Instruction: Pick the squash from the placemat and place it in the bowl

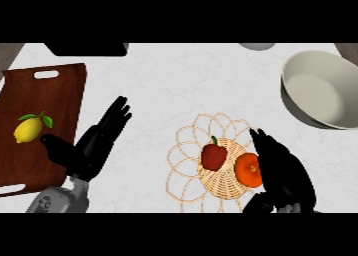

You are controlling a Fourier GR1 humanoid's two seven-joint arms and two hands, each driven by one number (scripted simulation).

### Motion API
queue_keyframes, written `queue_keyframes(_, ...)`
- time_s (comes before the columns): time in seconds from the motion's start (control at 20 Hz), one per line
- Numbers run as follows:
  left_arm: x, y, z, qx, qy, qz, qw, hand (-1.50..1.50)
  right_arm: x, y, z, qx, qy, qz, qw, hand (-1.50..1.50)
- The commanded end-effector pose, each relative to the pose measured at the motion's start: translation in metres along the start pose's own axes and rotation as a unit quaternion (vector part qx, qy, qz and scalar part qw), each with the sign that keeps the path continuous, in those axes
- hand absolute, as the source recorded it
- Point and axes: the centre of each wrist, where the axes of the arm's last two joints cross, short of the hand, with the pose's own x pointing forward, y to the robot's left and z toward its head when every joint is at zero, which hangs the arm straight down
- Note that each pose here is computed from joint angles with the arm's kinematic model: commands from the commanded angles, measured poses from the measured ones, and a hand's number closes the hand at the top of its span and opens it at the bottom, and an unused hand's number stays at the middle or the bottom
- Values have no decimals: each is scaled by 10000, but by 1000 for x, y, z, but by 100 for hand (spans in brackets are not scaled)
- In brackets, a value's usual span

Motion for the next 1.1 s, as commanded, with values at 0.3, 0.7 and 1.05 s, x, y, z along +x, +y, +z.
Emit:
queue_keyframes(0.3, 1, -12, 8, 10, 3, -31, 10000, 0, 19, 31, -12, 23, 650, 457, 9968, -150)
queue_keyframes(0.7, 3, -5, 1, 15, 7, -6, 10000, 0, 18, 36, -20, 82, 710, 442, 9965, -150)
queue_keyframes(1.05, 6, 11, 0, -7, -42, 1, 10000, 0, 11, 35, -37, 3, 784, 357, 9963, -150)
